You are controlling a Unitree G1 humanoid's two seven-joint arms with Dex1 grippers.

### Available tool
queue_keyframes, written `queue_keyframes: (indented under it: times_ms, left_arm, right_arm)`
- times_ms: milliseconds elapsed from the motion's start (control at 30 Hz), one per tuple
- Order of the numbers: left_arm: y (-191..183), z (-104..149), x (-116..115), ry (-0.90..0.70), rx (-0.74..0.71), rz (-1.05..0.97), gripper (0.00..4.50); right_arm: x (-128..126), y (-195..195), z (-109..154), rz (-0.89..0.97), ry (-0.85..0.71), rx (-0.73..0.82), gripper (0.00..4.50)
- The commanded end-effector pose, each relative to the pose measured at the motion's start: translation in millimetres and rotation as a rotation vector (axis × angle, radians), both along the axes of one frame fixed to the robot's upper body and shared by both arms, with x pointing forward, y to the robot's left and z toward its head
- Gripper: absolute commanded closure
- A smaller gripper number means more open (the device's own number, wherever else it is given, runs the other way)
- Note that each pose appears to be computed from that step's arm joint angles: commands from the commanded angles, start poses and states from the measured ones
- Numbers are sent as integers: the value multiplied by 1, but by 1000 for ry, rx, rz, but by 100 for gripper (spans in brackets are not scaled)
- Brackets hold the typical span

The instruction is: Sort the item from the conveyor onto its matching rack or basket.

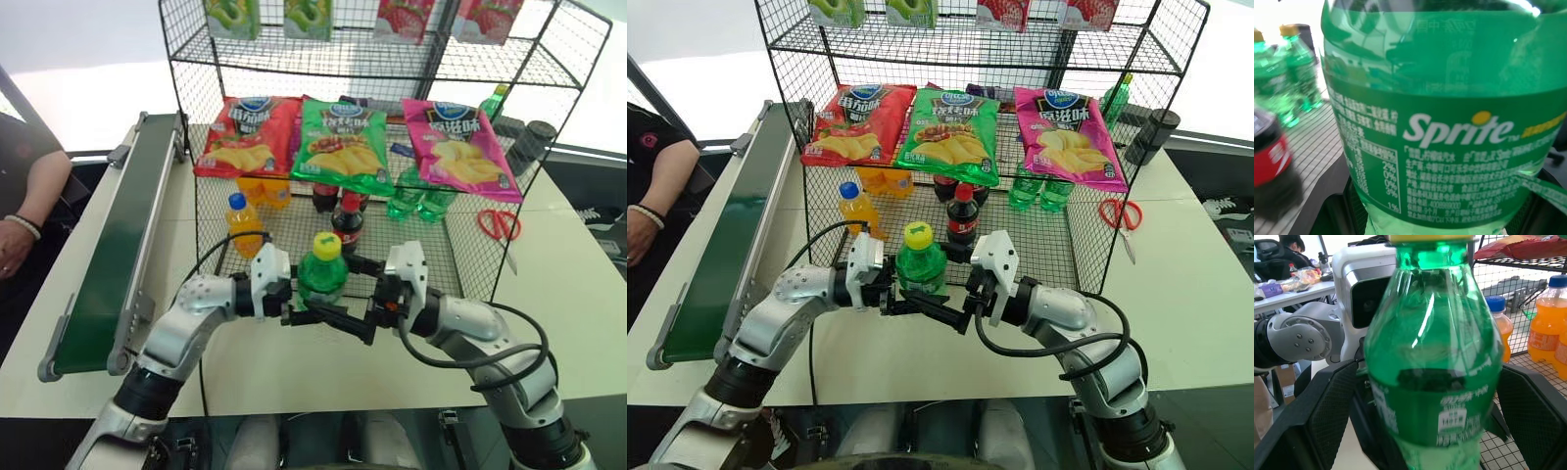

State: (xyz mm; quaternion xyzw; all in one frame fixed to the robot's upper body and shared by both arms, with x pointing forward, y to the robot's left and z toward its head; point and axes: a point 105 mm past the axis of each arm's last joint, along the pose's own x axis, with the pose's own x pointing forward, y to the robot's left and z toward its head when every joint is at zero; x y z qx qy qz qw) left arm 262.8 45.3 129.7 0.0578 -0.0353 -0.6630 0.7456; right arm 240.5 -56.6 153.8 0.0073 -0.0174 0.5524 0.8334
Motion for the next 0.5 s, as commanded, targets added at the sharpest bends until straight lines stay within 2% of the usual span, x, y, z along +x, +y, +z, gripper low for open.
queue_keyframes:
  times_ms: [33,133,300,367,433,500]
  left_arm:
    - [-11,15,-3,-91,-25,-75,173]
    - [-13,16,-1,-100,-28,-77,173]
    - [-12,17,1,-103,-29,-75,173]
    - [-11,16,1,-91,-31,-77,173]
    - [-10,15,1,-70,-27,-75,66]
    - [-8,12,4,-77,-14,-44,2]
  right_arm:
    - [-9,3,10,20,-16,37,0]
    - [-10,2,10,16,-13,41,0]
    - [-10,1,10,11,-12,46,143]
    - [-9,1,11,9,-17,48,143]
    - [-8,2,11,8,-22,49,143]
    - [-7,2,11,6,-25,49,143]
